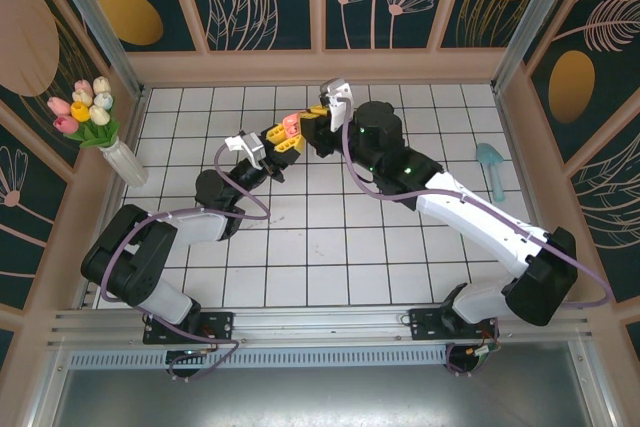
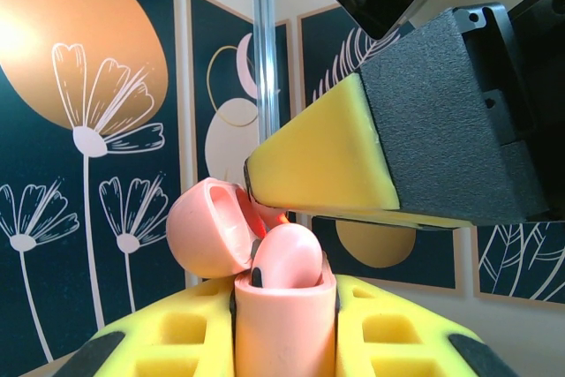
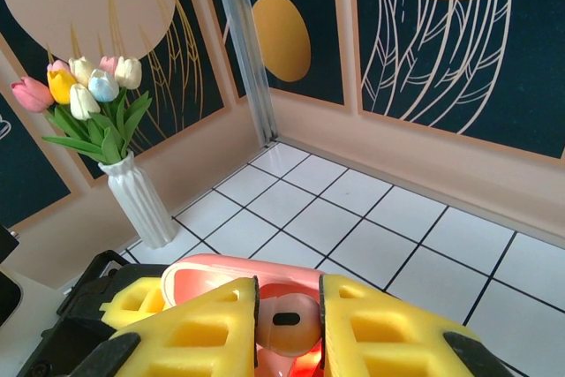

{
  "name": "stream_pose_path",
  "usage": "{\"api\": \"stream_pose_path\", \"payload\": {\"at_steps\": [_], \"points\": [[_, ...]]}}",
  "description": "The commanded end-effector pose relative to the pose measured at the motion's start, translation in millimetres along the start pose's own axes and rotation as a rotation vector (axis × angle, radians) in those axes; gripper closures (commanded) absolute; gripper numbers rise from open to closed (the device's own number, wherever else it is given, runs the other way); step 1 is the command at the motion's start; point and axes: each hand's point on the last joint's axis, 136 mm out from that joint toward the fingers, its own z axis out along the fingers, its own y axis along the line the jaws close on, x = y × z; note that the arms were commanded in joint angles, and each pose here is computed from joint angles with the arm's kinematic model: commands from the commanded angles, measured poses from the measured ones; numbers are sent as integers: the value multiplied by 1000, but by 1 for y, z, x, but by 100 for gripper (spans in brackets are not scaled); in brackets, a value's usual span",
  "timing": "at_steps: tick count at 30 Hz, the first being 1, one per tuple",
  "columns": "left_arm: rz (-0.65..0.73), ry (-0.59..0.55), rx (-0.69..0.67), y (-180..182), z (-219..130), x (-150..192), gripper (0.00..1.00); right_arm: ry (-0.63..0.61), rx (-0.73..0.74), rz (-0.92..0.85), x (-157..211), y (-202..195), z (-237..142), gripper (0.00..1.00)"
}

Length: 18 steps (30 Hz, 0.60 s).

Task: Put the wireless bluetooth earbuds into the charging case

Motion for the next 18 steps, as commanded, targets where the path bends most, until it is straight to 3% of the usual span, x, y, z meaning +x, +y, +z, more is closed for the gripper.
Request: {"api": "stream_pose_path", "payload": {"at_steps": [1,18], "points": [[37,-98,24,-7,4,-28,100,-20,-6,11,1,3,1,78],[36,-104,30,-8,4,-30,100,-77,91,14,-4,-17,-7,80]]}}
